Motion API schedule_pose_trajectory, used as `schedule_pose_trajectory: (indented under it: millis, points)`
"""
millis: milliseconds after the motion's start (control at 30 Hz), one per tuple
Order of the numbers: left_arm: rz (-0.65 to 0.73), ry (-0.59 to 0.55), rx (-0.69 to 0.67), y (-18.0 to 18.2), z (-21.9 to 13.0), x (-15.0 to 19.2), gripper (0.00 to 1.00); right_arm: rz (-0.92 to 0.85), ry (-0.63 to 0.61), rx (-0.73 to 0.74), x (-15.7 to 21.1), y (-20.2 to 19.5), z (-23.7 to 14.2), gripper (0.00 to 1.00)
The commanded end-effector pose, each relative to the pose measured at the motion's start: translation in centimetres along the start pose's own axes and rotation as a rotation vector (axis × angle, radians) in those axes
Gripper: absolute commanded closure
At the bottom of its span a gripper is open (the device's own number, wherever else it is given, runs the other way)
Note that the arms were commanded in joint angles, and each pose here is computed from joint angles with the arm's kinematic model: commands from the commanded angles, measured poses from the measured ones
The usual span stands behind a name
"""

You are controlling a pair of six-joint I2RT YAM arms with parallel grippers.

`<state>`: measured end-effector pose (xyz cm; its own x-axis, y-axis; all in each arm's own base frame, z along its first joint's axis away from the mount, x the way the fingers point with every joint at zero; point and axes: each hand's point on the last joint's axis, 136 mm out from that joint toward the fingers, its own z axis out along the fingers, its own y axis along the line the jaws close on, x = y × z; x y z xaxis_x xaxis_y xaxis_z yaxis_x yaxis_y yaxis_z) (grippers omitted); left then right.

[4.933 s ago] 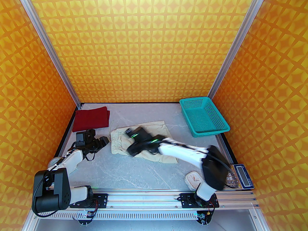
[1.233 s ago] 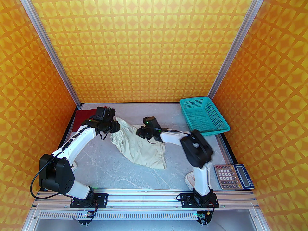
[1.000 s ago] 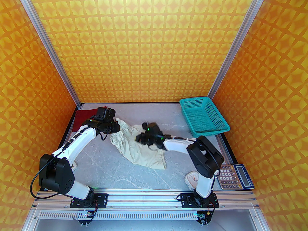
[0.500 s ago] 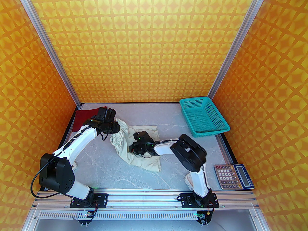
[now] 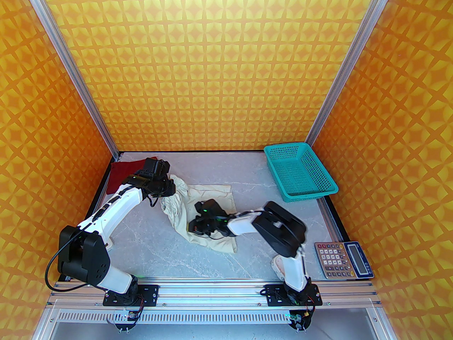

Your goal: Fold and stack the mixed laundry pile

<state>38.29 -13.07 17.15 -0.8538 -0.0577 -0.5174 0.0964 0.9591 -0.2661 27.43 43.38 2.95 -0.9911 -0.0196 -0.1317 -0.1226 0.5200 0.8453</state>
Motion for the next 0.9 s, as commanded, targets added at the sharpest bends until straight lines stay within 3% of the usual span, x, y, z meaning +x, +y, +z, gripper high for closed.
schedule_pose_trajectory:
  millis: [0, 333, 467, 667, 867]
  points:
    - [0.018, -0.024, -0.021, -0.2, -0.7, -1.4, 1.0, -0.021, 0.005, 0.03, -0.9, -0.2, 1.0, 1.0]
    - [0.018, -0.016, -0.027, -0.1, -1.4, -0.9, 1.0, -0.049, 0.023, 0.091, 2.9, 0.9, -4.8, 1.0]
    - [0.016, -0.014, -0.026, -0.1, -1.3, -1.0, 1.0, -0.052, 0.097, 0.076, 5.1, 1.3, -2.6, 1.0]
    - [0.02, -0.015, -0.024, -0.3, -1.7, -1.0, 1.0, -0.044, 0.154, 0.033, 4.3, 1.5, 2.4, 1.0]
    - [0.053, -0.024, -0.023, -0.5, -2.7, -0.9, 1.0, -0.126, 0.107, 0.057, 2.9, 3.2, 0.1, 1.0]
